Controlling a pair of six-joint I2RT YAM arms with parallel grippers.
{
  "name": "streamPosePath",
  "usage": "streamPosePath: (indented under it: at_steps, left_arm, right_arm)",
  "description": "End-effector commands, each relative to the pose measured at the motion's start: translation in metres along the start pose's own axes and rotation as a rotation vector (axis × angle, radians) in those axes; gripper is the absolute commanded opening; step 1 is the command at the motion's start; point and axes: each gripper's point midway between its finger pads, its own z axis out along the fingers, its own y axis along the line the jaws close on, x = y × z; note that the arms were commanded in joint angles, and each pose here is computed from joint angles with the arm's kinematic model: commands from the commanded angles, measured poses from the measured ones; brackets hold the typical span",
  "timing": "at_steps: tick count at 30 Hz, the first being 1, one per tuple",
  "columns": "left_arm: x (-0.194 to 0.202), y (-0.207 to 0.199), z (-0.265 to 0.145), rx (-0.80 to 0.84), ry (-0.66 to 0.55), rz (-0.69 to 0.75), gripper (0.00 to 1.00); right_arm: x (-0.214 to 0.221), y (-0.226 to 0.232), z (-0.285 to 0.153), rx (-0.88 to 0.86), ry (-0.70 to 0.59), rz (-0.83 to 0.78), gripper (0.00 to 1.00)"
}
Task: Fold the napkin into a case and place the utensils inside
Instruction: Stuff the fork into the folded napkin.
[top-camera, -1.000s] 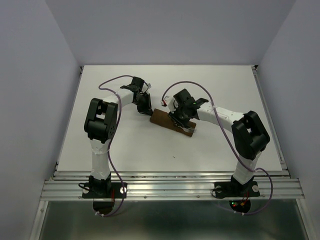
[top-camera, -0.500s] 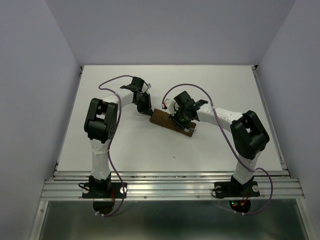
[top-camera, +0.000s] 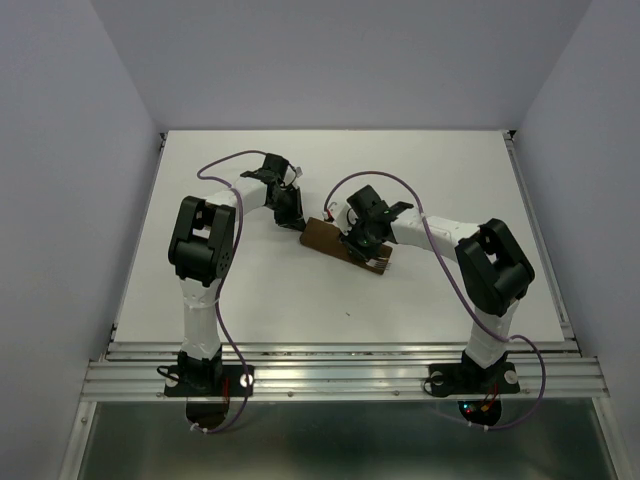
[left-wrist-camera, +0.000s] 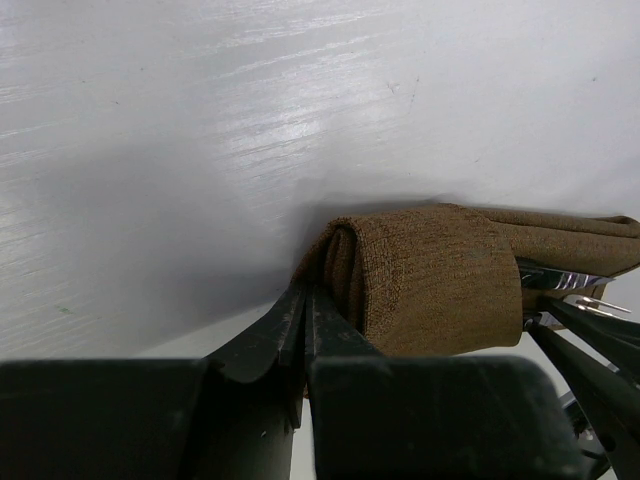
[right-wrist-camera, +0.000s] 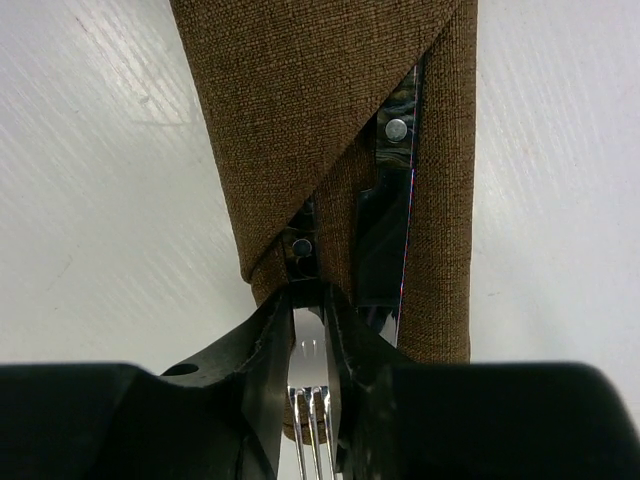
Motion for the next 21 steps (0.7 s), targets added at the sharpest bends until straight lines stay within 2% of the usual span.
streamPosePath:
  at_steps: [1,7,21]
  left_arm:
    - [0.005,-0.003,-0.006,-0.005,0.005,0.015,0.13]
    - [0.005,-0.004,-0.006,0.000,0.006,0.015,0.13]
    - [0.007,-0.002,-0.004,-0.005,0.018,0.016,0.13]
  right_arm:
    - [-0.013,-0.001,-0.005,0.003,-0.050,-0.011,0.23]
    - [-0.019,-0.002,-0.007,-0.002,-0.058,-0.028,0.18]
    - [-0.038,-0.006,-0.007,-0.026,-0.085,-0.125,0.18]
